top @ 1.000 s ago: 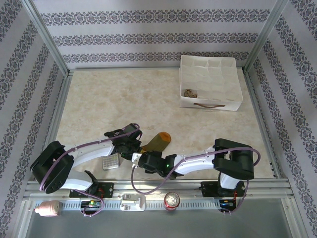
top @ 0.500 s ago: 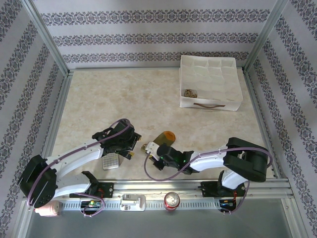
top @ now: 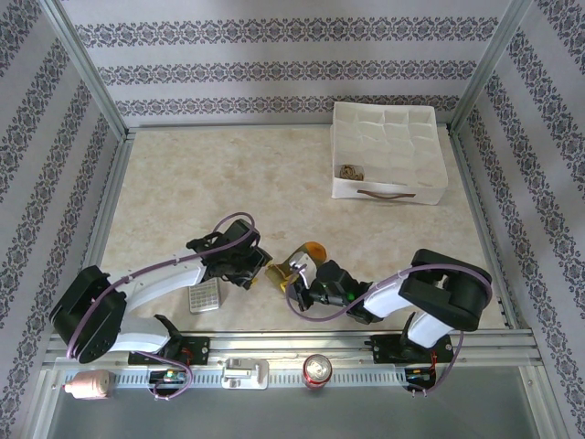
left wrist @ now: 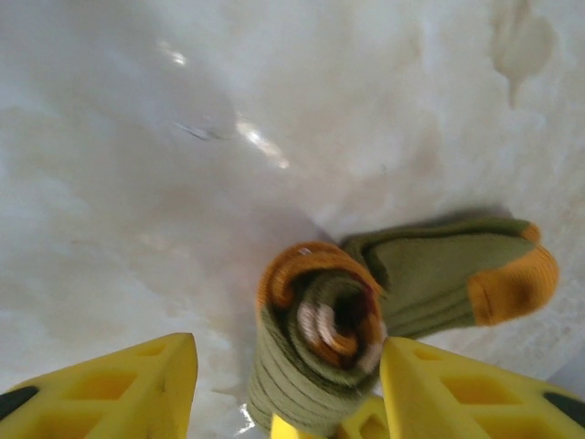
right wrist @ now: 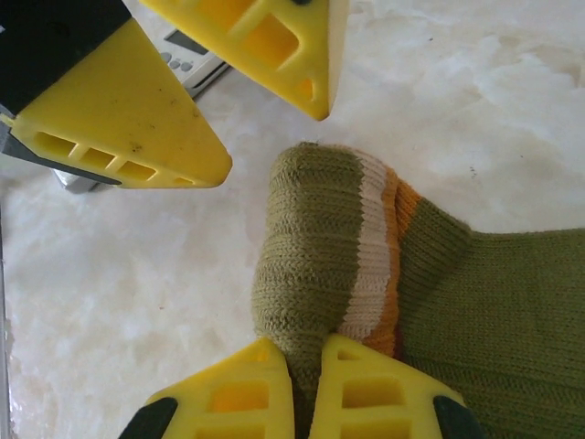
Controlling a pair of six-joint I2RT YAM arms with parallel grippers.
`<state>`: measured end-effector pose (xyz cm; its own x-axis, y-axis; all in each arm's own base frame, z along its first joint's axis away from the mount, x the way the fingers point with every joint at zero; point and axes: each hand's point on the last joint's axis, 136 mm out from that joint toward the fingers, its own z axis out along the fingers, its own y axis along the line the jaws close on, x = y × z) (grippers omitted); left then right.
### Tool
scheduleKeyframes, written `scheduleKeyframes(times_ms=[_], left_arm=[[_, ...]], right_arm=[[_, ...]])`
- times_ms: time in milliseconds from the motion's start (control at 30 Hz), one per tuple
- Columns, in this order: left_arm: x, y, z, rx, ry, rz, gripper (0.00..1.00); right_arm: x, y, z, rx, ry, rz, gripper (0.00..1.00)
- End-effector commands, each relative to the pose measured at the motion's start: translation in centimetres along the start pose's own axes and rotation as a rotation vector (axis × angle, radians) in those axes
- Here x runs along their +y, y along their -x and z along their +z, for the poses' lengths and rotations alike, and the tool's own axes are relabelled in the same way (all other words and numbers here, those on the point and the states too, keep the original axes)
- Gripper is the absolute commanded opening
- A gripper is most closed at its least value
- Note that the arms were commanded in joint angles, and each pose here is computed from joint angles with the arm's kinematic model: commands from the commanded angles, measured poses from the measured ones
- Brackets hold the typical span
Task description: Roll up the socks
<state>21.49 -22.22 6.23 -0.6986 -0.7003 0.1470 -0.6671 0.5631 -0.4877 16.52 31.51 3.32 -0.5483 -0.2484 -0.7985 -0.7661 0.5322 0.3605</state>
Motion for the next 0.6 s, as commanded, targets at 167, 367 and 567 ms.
scheduleKeyframes(times_ms=[167, 367, 567], left_arm=[[-1.6, -0.7, -0.4, -0.003, -0.049, 0.125, 0.52], [-2.7, -1.3, 0.0, 0.010, -0.066, 0.185, 0.51], [-3.7, -1.9, 0.9, 0.022, -0.098, 0.266, 0.50]], right_arm=[[-4.6, -10.6, -2.6, 0.313, -0.155, 0.252, 0.00], [-5.0, -11.1, -2.7, 0.328, -0.139, 0.325, 0.00], [-5.7, -12.1, -3.0, 0.331, -0.143, 0.425, 0.00]])
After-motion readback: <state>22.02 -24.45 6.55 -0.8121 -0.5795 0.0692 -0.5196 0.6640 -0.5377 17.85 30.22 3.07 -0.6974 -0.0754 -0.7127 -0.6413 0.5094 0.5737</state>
